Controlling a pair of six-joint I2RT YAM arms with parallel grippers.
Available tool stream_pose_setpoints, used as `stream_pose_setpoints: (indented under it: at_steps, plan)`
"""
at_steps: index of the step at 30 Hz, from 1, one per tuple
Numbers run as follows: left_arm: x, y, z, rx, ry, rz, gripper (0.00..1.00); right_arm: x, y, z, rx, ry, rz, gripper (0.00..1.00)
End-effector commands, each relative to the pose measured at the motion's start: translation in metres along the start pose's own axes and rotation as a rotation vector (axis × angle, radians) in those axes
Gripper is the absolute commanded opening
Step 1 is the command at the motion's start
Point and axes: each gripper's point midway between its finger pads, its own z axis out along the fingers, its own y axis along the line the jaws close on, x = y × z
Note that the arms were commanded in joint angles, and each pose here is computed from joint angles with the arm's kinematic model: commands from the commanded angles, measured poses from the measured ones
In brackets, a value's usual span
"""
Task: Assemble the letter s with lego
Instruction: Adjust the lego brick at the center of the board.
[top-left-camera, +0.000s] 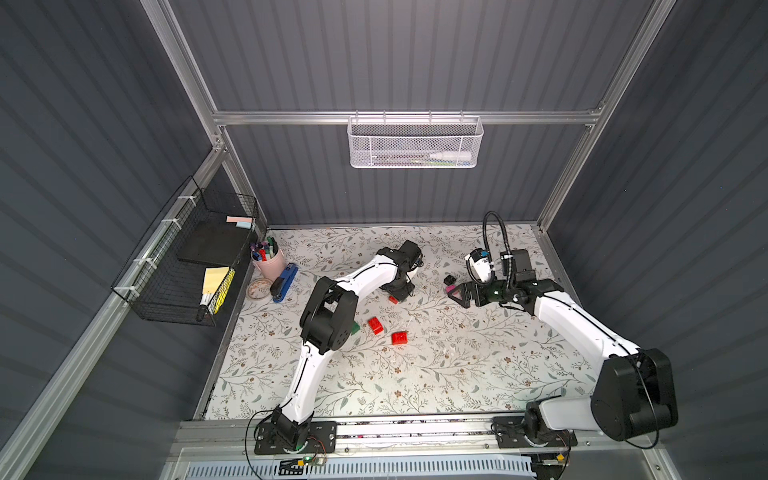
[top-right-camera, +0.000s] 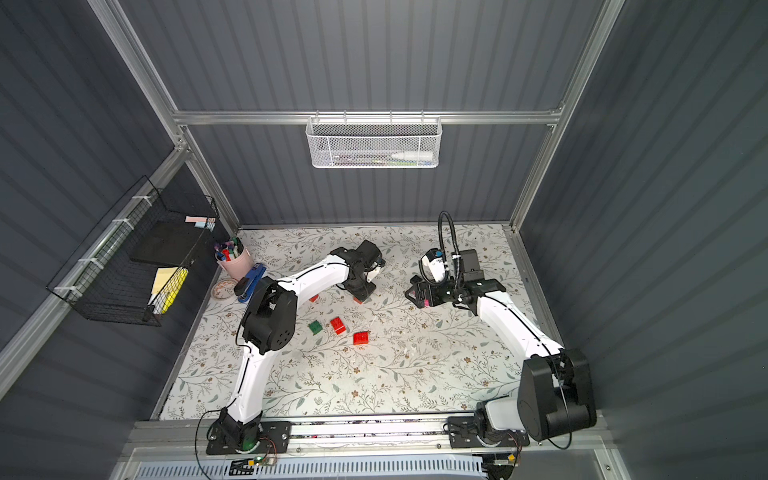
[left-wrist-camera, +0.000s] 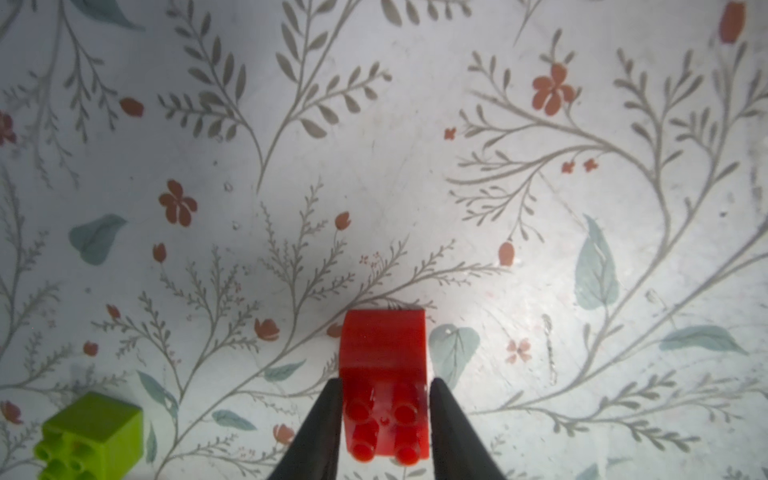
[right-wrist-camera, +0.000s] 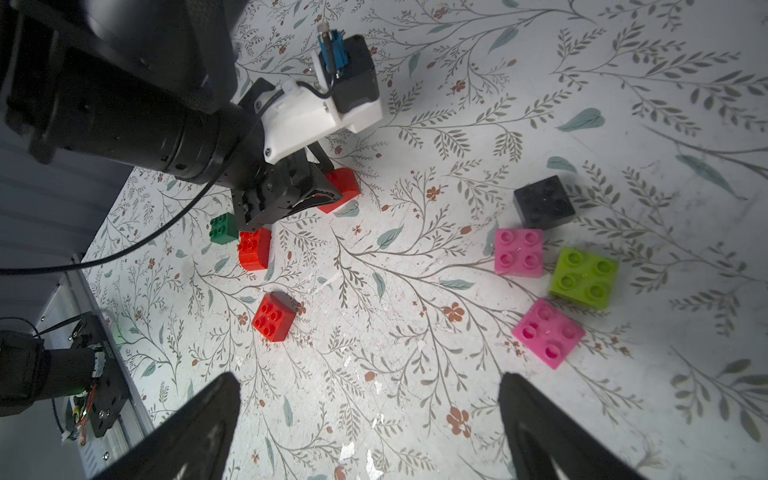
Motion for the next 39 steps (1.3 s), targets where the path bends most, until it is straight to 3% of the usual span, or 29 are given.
stream_pose_setpoints:
  at_steps: [1, 6, 11, 17, 18, 21, 26, 28, 34, 39]
  plan:
    - [0.014, -0.002, 0.008, -0.01, 0.074, -0.039, 0.41, 0.0, 0.001, -0.002, -0.005, -0.007, -0.013, 0.99]
    - [0.015, -0.003, 0.012, -0.009, 0.086, -0.052, 0.44, 0.002, 0.0, -0.003, -0.01, -0.005, -0.007, 0.99]
    - [0.02, -0.005, 0.018, -0.002, 0.107, -0.073, 0.38, 0.002, -0.002, -0.003, -0.015, -0.007, -0.002, 0.99]
    - [0.019, 0.001, 0.01, -0.04, 0.111, -0.149, 0.21, 0.0, -0.004, -0.005, -0.013, -0.018, 0.008, 0.99]
    - [0.019, 0.005, 0.009, -0.061, 0.115, -0.188, 0.14, -0.001, -0.005, -0.004, -0.013, -0.019, 0.011, 0.99]
    - [0.021, 0.015, 0.005, -0.127, 0.122, -0.346, 0.17, -0.003, -0.005, -0.004, -0.021, -0.025, 0.027, 0.99]
    - [0.018, 0.006, 0.0, -0.073, 0.042, -0.602, 0.19, -0.005, -0.003, -0.005, -0.038, -0.031, 0.041, 0.99]
    - [0.022, 0.003, 0.003, -0.074, 0.073, -0.689, 0.16, -0.005, -0.003, -0.004, -0.043, -0.032, 0.049, 0.99]
    - [0.036, 0.006, 0.009, -0.151, 0.126, -0.97, 0.22, -0.005, -0.001, 0.0, -0.074, -0.035, 0.071, 0.99]
    - [0.051, 0.013, 0.008, -0.285, 0.178, -1.154, 0.24, -0.006, 0.0, 0.002, -0.088, -0.04, 0.079, 0.99]
